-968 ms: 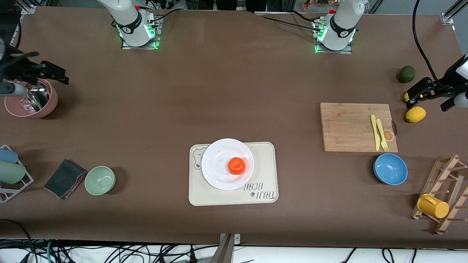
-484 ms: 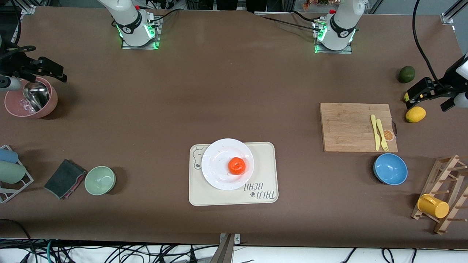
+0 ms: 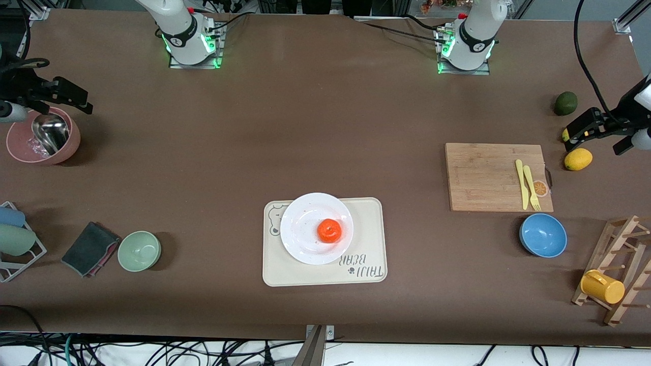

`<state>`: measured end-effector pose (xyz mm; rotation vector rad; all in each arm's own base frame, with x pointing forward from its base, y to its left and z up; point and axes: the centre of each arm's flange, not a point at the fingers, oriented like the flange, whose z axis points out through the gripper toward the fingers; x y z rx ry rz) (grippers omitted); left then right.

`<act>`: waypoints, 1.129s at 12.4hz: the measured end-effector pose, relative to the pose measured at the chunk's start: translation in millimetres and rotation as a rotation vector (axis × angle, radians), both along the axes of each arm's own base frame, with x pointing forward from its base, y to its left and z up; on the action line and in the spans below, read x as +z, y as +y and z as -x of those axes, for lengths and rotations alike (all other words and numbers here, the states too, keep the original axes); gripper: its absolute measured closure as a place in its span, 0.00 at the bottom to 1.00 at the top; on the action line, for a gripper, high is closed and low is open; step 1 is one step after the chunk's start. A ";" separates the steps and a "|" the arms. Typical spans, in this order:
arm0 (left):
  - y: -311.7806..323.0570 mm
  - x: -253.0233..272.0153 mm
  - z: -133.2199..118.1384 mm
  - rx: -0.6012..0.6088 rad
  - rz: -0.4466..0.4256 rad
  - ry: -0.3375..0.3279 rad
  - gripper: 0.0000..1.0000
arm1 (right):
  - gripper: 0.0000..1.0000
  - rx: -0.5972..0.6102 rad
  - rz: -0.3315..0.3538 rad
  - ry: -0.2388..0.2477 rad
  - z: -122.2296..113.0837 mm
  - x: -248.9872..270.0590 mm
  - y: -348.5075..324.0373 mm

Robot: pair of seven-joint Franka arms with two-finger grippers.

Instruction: Place orange and plate with both arms

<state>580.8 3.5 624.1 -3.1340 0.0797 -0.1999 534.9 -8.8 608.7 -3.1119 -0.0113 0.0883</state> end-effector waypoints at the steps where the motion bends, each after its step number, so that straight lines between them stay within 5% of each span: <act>1: 0.0 0.0 0.0 0.000 0.000 0.000 0.00 | 0.00 -0.003 0.002 -0.003 -0.2 0.3 -1.5; 14: 4.0 -0.3 -0.3 0.007 0.000 -0.001 0.00 | 0.00 0.015 0.022 0.025 1.9 -2.6 5.6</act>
